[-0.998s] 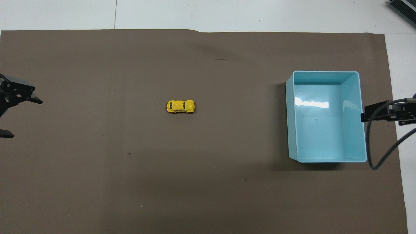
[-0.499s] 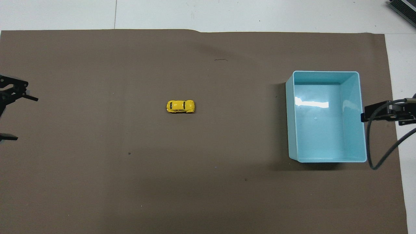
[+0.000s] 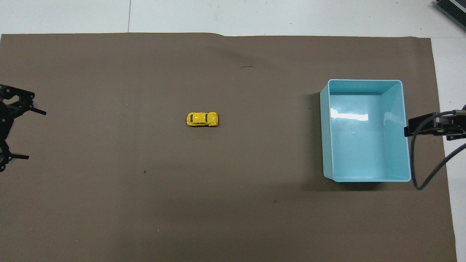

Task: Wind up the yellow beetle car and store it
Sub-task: 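Move the left gripper toward the yellow toy car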

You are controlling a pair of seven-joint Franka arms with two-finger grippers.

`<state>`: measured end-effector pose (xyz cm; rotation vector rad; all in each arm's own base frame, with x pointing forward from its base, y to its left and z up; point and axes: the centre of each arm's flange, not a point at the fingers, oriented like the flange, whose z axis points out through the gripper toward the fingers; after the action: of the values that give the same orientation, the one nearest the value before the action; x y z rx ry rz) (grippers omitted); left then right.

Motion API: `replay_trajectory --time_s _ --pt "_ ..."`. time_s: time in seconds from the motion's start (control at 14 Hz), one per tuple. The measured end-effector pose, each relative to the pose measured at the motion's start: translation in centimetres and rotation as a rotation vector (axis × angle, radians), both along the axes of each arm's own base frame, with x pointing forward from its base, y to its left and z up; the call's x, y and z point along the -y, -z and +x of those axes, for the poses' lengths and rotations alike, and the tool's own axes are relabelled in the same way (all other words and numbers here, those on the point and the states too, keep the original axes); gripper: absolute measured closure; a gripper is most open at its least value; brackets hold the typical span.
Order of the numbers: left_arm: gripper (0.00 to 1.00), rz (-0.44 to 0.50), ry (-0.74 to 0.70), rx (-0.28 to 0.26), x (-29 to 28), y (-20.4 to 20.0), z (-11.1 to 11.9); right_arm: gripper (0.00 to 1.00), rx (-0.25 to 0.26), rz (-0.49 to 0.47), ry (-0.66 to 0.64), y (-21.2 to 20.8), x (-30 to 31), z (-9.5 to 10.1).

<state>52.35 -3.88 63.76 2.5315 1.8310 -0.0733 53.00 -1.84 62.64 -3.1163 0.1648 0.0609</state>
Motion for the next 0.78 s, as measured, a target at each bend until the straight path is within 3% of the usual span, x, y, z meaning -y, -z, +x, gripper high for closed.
replay_trajectory --time_s 0.29,0.78 --pt "0.0 -0.003 -0.097 0.035 1.1 5.0 2.4 0.0 0.0 0.0 0.0 0.0 0.0 0.0" --pt "0.0 -0.01 -0.199 0.045 4.0 9.5 4.7 0.0 0.0 0.0 0.0 0.0 0.0 0.0"
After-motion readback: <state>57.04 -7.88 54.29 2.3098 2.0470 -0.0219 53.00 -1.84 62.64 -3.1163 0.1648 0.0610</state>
